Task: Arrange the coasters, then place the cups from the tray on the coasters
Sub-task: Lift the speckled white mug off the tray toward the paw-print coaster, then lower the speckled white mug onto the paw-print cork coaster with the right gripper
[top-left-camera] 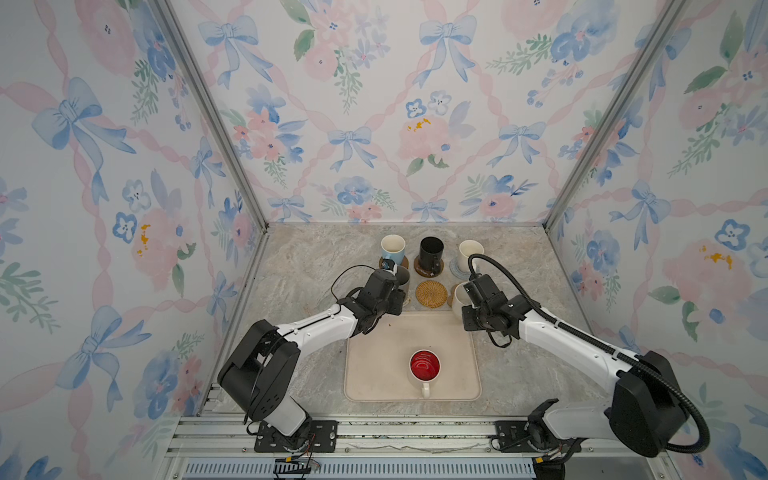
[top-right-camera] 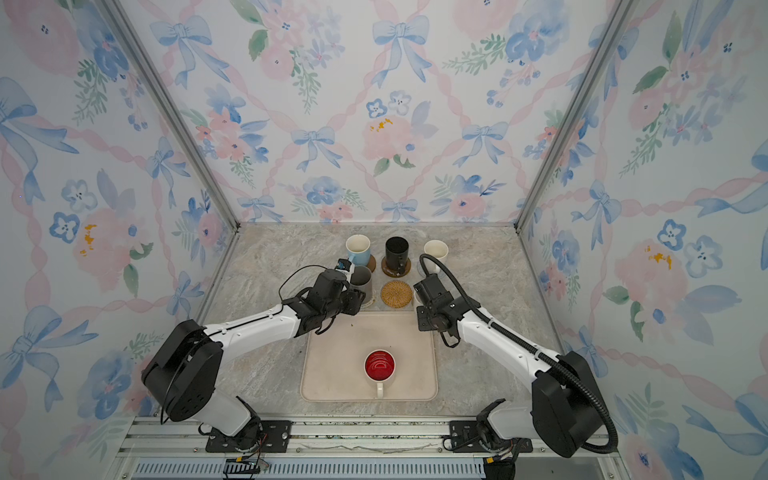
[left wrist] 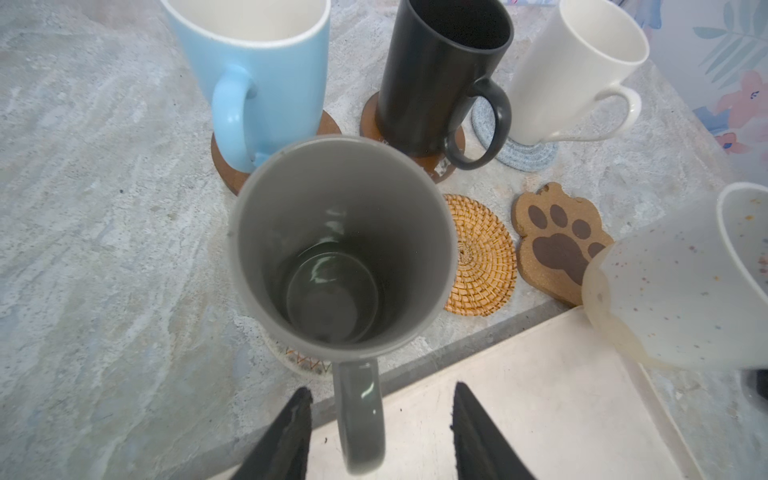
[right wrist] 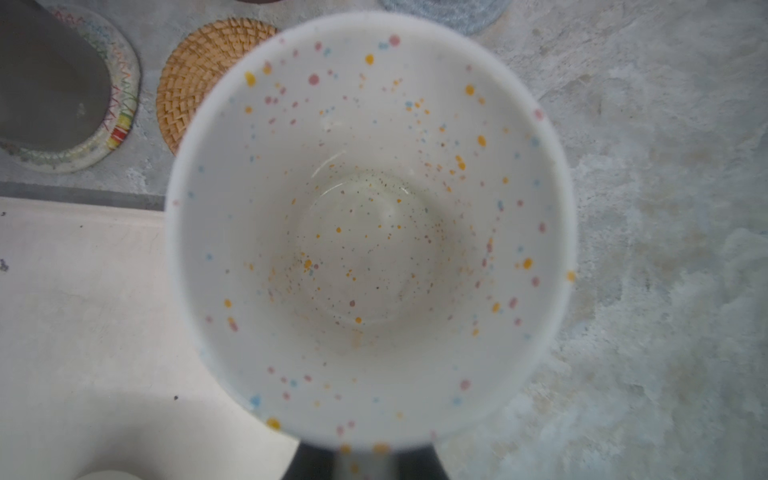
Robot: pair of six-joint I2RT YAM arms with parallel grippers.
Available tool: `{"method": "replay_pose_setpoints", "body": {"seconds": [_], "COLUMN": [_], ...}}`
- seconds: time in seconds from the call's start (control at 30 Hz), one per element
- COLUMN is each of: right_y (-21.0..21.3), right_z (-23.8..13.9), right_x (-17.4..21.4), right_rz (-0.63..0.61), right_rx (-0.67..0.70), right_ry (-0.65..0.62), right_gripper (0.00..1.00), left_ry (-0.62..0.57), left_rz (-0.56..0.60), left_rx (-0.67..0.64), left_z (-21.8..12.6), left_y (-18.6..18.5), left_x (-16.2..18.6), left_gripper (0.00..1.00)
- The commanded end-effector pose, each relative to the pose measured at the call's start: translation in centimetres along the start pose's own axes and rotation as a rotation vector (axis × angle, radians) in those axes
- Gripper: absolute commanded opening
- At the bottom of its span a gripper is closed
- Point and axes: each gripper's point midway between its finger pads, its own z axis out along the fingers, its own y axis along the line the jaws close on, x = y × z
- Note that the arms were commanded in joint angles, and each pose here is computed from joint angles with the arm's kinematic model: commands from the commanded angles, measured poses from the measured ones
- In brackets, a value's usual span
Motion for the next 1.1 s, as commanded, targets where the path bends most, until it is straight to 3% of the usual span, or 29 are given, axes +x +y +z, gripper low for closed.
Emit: {"method": "replay_pose_setpoints", "body": {"seconds": [0.0, 0.6, 1.07], "right_y": [-0.2, -2.3, -2.0], "right_z": [-1.0, 1.3, 3.1], "right_x": [-4.8, -8.0, -7.6], "right_rz": [0.027, 0.057, 0.057], "right_rx": [-0.013, 0.024, 0.018], "right_ry": [-0.15, -0.193, -0.166], "right_gripper": [0.0, 0.0, 0.0], "left_ry": [-0.023, -0.019, -0.019], "left_rz": [0.0, -0.015, -0.015], "left_rx": [0.008, 0.015, 0.012], "left_z": [-0.9, -1.1, -1.2], "left_y": [-0.1, -0.2, -0.1], "left_x": [-1.2, -1.1, -1.1], "left_gripper": [0.51, 0.51, 0.51]}}
